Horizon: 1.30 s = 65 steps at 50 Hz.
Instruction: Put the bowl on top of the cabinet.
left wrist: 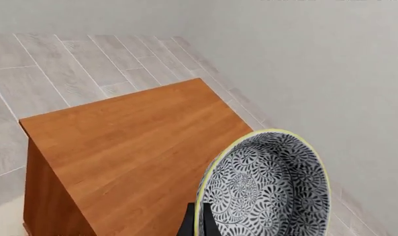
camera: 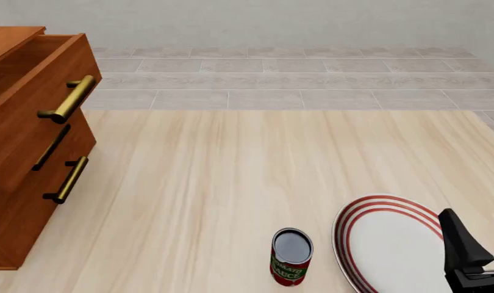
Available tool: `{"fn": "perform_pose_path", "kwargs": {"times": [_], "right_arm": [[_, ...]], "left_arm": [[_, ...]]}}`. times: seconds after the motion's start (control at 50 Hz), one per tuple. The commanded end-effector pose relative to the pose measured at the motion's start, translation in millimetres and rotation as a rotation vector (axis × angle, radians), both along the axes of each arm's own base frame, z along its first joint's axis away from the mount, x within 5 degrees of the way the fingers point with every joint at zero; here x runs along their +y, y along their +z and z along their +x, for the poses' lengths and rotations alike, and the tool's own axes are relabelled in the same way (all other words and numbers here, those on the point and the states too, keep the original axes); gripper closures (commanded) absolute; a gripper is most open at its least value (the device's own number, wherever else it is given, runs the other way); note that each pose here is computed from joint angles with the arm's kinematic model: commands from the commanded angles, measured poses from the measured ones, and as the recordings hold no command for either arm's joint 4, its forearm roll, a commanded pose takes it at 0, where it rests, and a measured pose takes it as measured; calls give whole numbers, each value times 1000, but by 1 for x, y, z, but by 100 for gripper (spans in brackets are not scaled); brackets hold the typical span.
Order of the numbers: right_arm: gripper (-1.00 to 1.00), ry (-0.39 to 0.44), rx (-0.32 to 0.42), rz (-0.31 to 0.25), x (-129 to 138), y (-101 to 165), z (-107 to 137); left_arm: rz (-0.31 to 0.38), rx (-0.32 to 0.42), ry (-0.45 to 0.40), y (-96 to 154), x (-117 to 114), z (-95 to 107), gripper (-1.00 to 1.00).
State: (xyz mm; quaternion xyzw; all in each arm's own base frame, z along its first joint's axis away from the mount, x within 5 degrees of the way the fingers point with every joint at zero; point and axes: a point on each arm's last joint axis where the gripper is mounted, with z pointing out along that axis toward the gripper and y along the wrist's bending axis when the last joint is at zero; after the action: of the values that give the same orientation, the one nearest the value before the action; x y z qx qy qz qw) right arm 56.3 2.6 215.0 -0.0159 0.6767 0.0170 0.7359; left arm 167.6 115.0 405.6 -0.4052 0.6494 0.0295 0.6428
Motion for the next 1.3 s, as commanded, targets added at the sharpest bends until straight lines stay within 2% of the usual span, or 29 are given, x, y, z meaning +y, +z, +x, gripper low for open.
{"fn": "perform_pose_path", "kwargs": {"times": [0.02,0.06,0.32,0.34,0.96,1.3], "right_arm": [[-100,0,0,0,0,0,0],[-100,0,-1,1,0,0,0],[-100,2,-1,-1,0,0,0],[-100,2,-1,0,0,0,0],[-100,4,-6,2,0,0,0],[-100,13,-9,1,1,0,0]], "left_arm": [[-9,-4,10,-2,3,1,100],[6,-6,13,0,3,-1,100],[-5,-19,3,-1,2,3,100],[-1,-26,-7,0,1,3,-100],[1,-53,15,9,1,-3,-100],[52,-107,61,38,-6,-27,-100]]}}
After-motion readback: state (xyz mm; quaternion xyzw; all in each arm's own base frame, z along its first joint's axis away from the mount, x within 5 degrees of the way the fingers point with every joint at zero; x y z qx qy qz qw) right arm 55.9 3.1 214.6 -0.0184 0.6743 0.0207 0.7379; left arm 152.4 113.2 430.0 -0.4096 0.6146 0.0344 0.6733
